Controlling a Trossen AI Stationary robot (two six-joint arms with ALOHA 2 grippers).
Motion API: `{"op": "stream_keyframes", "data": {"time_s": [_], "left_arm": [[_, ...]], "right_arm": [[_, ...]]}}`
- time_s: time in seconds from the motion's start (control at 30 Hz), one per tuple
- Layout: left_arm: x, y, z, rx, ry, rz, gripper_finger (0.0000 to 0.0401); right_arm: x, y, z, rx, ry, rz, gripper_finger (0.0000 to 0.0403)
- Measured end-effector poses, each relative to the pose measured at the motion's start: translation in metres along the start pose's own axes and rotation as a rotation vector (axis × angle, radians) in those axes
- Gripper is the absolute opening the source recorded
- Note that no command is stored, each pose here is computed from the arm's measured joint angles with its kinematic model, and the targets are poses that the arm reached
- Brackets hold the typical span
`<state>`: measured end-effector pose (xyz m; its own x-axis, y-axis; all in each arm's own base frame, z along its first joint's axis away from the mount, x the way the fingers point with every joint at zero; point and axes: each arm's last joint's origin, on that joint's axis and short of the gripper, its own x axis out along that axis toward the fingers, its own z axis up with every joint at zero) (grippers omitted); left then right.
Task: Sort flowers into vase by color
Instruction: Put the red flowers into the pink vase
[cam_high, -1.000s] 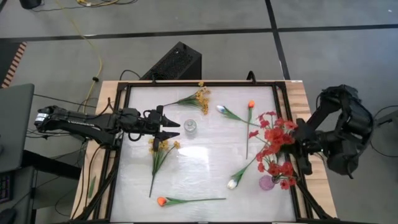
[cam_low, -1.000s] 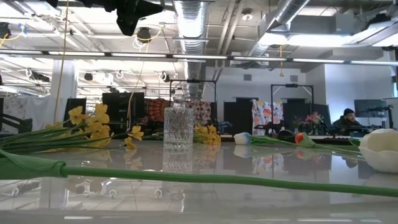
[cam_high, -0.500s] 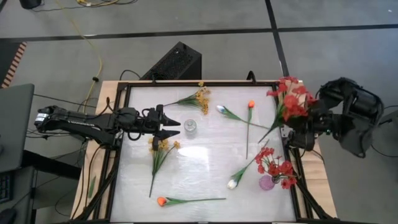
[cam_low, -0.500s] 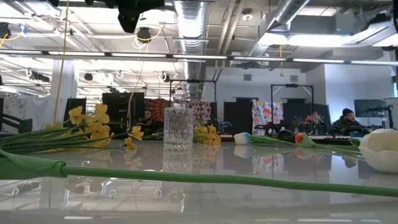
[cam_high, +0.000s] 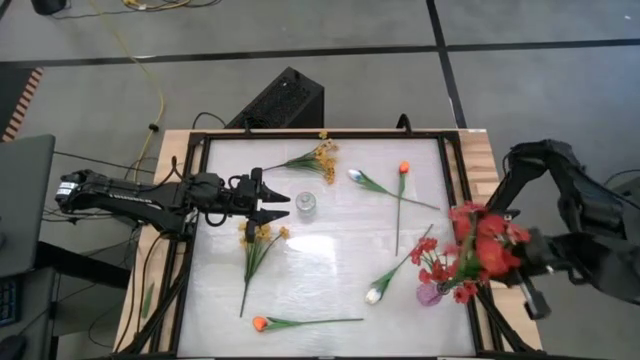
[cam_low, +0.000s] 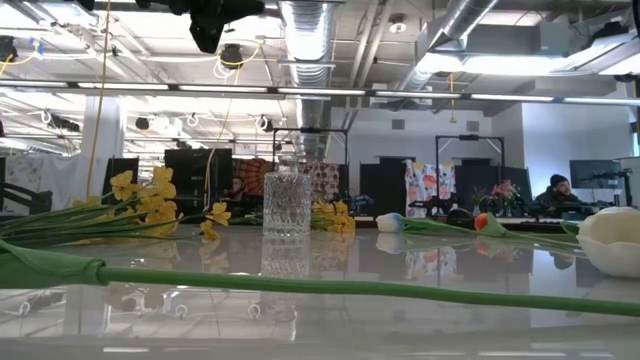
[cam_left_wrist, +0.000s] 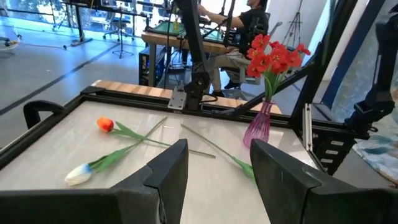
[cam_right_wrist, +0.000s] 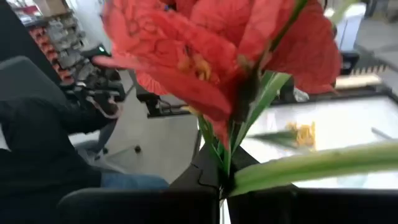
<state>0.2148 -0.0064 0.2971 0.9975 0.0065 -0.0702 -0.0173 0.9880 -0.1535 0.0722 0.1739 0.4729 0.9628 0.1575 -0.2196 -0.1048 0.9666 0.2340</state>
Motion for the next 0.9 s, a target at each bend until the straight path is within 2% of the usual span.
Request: {"op": "stream_keyframes", "data": {"time_s": [0.13,0.4,0.63,0.67,0.9], "left_arm": [[0.000,0.000,0.000,0.015,0.000,0.004,0.0162],[0.000,0.001,-0.005,0.017,0.048,0.031,0.0162],[0.000,0.002,-0.005,0.016,0.044,0.034,0.0162],[0.000,0.002,-0.005,0.016,0.044,0.034,0.0162],[0.000,0.002,-0.005,-0.001,0.040,0.033,0.0162]], "right_arm": [[-0.005,0.016,-0.010,-0.027,-0.018,0.015,0.0032],[-0.019,0.032,-0.044,0.137,0.142,0.072,0.0029],[-0.034,0.020,-0.073,0.157,0.203,-0.050,0.0029],[-0.034,0.020,-0.075,0.186,0.209,-0.053,0.0029],[-0.034,0.015,-0.073,0.110,0.203,-0.044,0.0028]]}}
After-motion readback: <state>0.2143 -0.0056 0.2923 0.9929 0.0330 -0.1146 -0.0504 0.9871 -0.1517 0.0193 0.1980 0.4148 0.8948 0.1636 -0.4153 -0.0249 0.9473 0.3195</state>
